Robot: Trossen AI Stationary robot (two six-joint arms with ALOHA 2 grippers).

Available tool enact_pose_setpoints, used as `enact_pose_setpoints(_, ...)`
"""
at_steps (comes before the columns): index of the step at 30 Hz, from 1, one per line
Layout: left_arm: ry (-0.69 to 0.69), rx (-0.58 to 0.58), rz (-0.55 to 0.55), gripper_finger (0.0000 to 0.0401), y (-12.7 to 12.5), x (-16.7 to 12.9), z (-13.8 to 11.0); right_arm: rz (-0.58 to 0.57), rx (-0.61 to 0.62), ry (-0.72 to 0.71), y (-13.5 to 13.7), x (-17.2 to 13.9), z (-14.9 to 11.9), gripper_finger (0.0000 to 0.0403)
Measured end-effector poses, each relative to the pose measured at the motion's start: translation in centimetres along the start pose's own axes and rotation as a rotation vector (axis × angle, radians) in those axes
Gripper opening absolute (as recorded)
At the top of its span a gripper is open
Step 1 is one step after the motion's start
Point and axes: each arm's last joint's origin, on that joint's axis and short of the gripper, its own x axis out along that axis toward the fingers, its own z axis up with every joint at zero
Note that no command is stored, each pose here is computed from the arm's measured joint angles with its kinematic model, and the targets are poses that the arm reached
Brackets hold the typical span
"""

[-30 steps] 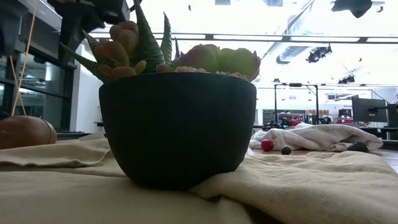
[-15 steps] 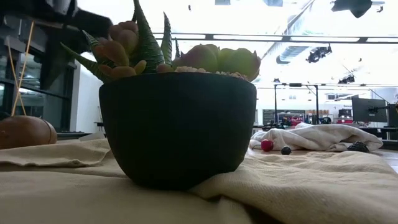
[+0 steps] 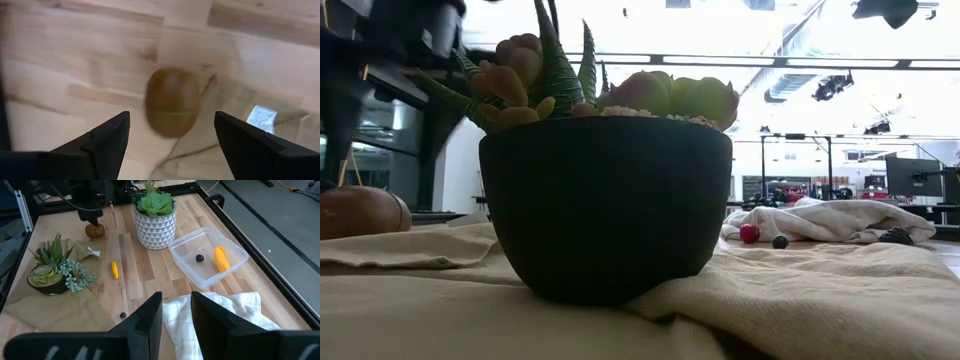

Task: Pick and placing Produce into tupperware
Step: Put the brown kiwi into the transparent bin

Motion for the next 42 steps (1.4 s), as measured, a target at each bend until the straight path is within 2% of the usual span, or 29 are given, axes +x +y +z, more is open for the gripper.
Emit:
enact_pose_setpoints(5,0.042,0.007,-0.031,0.028,-0.6,1.0,0.8,-0.001,0.0,0.0,0.0,0.0,0.0,0.0094)
enact_pose_setpoints(13,0.088,0.021,0.025,0.028,-0.1,2.1,0.9,-0.011,0.003,-0.004,0.0,0.0,0.0,0.0094)
enact_pose_setpoints(17,0.112,0.031,-0.011,0.028,-0.3,2.6,0.8,-0.022,0.003,-0.008,-0.1,0.0,0.0,0.0094)
enact_pose_setpoints(42,0.149,0.033,-0.01,0.028,0.3,4.7,1.1,-0.045,0.005,-0.017,-0.1,0.0,0.0,0.0094)
